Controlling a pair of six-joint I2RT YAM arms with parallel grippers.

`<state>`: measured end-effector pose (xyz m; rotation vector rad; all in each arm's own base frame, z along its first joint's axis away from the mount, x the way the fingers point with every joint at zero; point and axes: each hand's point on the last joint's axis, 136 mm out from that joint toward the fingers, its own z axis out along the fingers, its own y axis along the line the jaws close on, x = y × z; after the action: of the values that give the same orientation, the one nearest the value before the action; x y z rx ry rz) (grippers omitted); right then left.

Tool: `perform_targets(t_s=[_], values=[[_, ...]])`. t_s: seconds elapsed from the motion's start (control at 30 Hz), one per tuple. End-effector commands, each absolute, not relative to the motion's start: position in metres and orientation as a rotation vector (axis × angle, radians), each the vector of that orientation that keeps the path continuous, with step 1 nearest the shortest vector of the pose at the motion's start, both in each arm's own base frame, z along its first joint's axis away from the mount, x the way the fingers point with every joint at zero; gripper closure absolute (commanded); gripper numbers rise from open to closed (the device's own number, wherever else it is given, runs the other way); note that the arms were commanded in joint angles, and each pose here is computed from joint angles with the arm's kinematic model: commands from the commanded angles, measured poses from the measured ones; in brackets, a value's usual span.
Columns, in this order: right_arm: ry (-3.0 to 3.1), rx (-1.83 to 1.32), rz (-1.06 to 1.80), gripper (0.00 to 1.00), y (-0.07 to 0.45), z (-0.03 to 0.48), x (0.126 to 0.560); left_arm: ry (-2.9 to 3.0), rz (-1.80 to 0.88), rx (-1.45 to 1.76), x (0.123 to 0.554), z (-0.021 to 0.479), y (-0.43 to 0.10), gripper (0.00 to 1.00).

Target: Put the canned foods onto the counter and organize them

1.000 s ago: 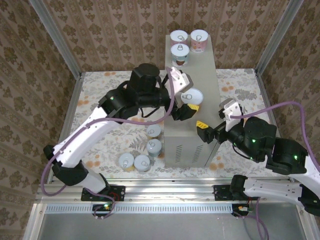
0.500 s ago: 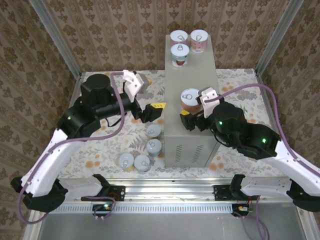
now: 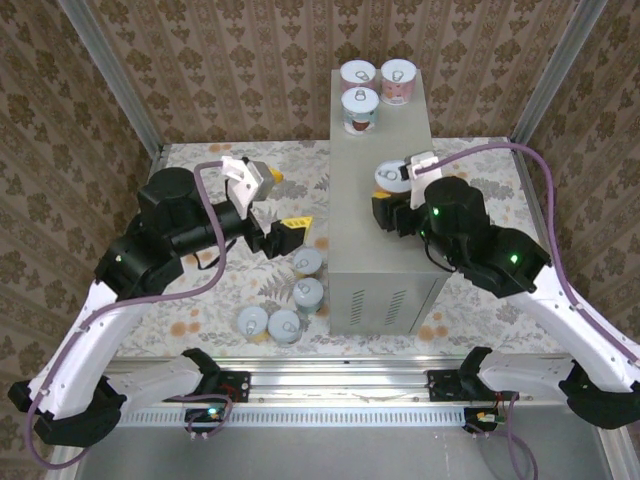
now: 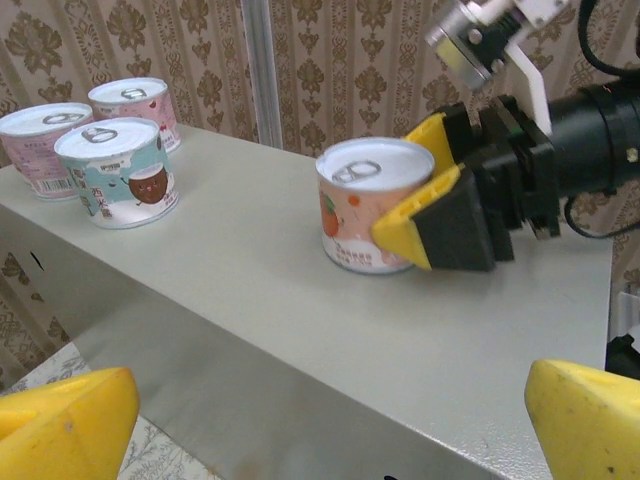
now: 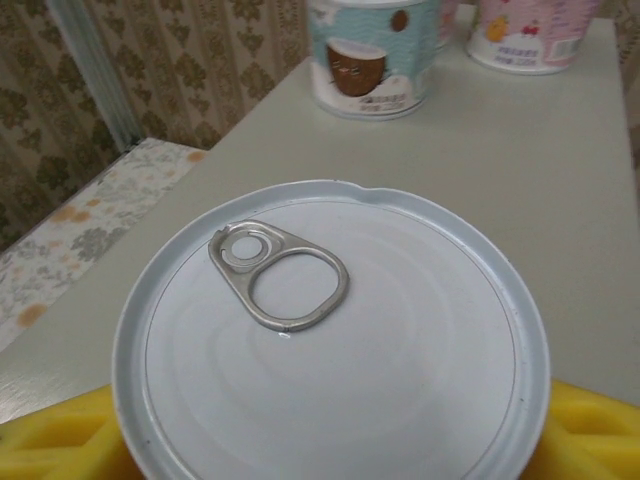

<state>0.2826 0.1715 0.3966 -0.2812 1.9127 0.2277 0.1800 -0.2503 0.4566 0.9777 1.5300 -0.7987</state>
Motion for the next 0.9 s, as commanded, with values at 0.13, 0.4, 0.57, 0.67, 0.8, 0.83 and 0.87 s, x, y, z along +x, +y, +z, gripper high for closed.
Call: perform_targets(t_s=[0.13,0.4,0.57,0.67,0.8,0.83,0.87], values=[[1.862,-0.267,0.282,0.31,0.159,0.432,0.328,1.520,-0.852,0.952,0.180,0.458,-0.252,0.00],[1.863,-0.320,0.336,0.30,0.148,0.432,0.377,1.515,-0.872,0.965,0.182,0.456,-0.256,0.00],[1.864,-0.326,0.331,0.30,0.145,0.427,0.408,1.501,-0.885,0.966,0.183,0.455,-0.257,0.00],[1.872,-0.336,0.332,0.29,0.146,0.423,0.421,1.500,-0.891,0.963,0.185,0.455,-0.258,0.00],[1.889,-0.341,0.319,0.25,0.147,0.415,0.431,1.496,-0.881,0.954,0.187,0.454,-0.255,0.00],[1.890,-0.336,0.317,0.24,0.147,0.414,0.432,1.501,-0.879,0.953,0.188,0.453,-0.255,0.00],[1.890,-0.334,0.315,0.23,0.147,0.413,0.432,1.501,-0.879,0.952,0.188,0.453,-0.255,0.00]])
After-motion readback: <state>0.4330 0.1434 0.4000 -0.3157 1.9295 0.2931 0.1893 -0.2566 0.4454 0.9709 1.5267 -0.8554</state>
